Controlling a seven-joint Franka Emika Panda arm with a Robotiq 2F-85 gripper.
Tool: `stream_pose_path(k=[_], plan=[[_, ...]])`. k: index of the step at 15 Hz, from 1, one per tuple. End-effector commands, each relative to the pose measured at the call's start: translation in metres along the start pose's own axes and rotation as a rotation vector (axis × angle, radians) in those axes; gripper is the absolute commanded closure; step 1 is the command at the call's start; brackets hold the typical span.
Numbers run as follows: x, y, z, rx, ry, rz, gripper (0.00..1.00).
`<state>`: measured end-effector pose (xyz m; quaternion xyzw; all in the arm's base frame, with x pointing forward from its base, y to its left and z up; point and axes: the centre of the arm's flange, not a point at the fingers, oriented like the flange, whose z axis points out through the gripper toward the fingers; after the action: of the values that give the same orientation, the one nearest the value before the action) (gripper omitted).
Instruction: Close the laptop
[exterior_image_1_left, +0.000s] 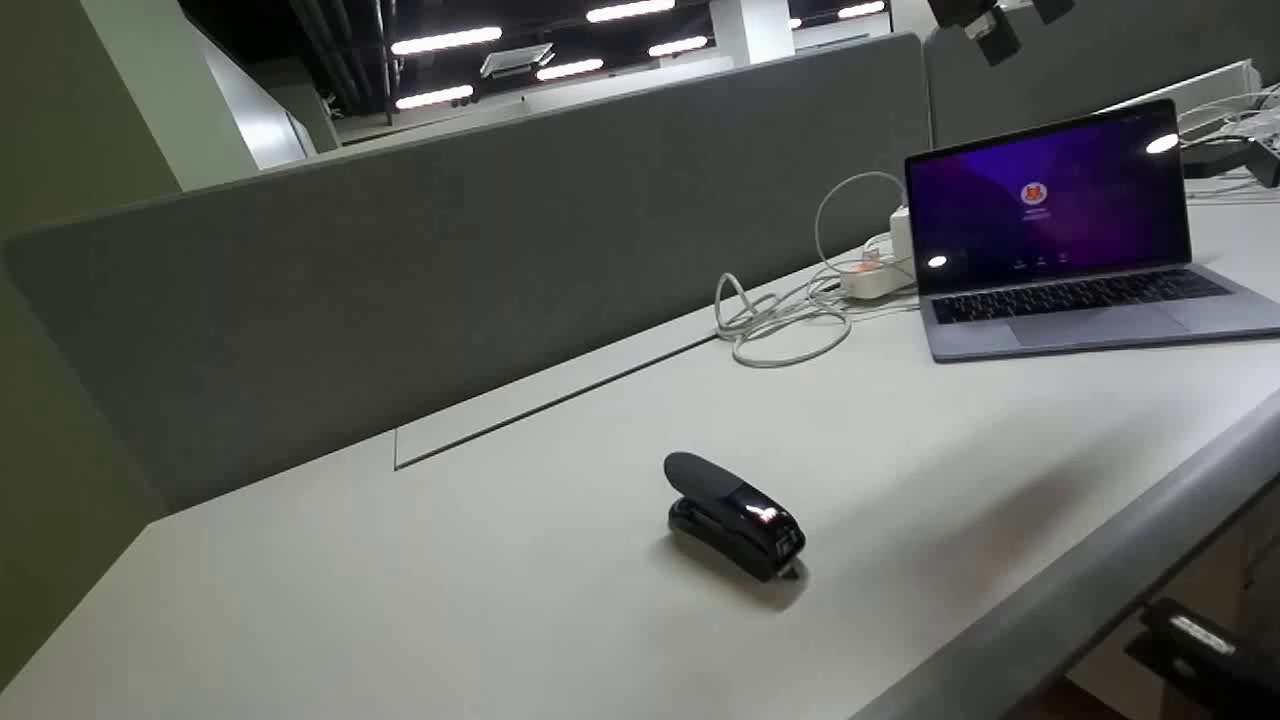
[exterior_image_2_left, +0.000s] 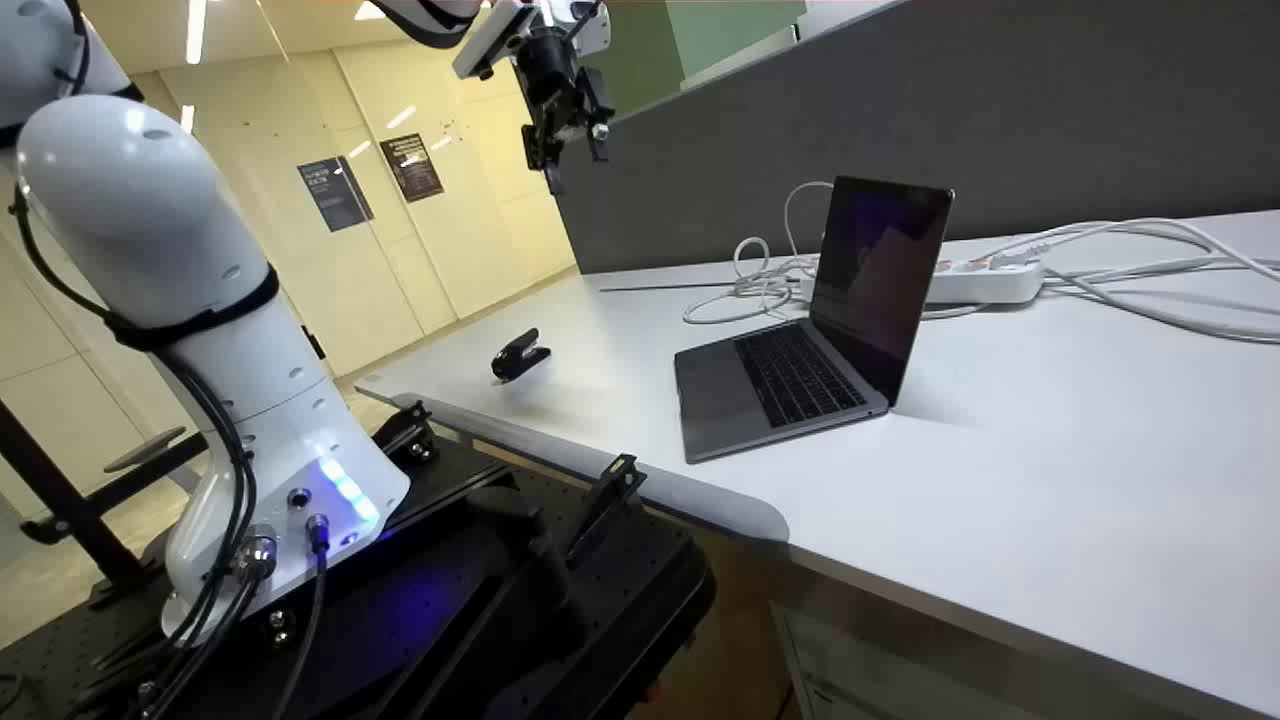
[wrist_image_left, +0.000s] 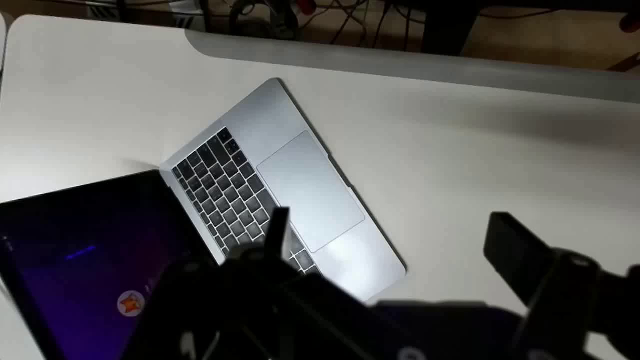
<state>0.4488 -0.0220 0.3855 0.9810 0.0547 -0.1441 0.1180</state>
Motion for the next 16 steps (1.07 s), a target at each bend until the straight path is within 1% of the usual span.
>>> stream_pose_path(k=[1,9,10,11,13,16], plan=[[0.0,0.0,0.0,0.0,0.001,0.0,0.0],[0.0,0.0,0.0,0.0,0.002,0.0,0.0],[0.001,0.004,0.0,-0.011,0.016,0.039,0.0],[0.002,0.01,0.0,-0.021,0.04,0.105,0.0],[0.004,0.026,-0.002,-0.006,0.1,0.204,0.0],[0.006,0.062,-0.002,0.041,0.18,0.329,0.0]])
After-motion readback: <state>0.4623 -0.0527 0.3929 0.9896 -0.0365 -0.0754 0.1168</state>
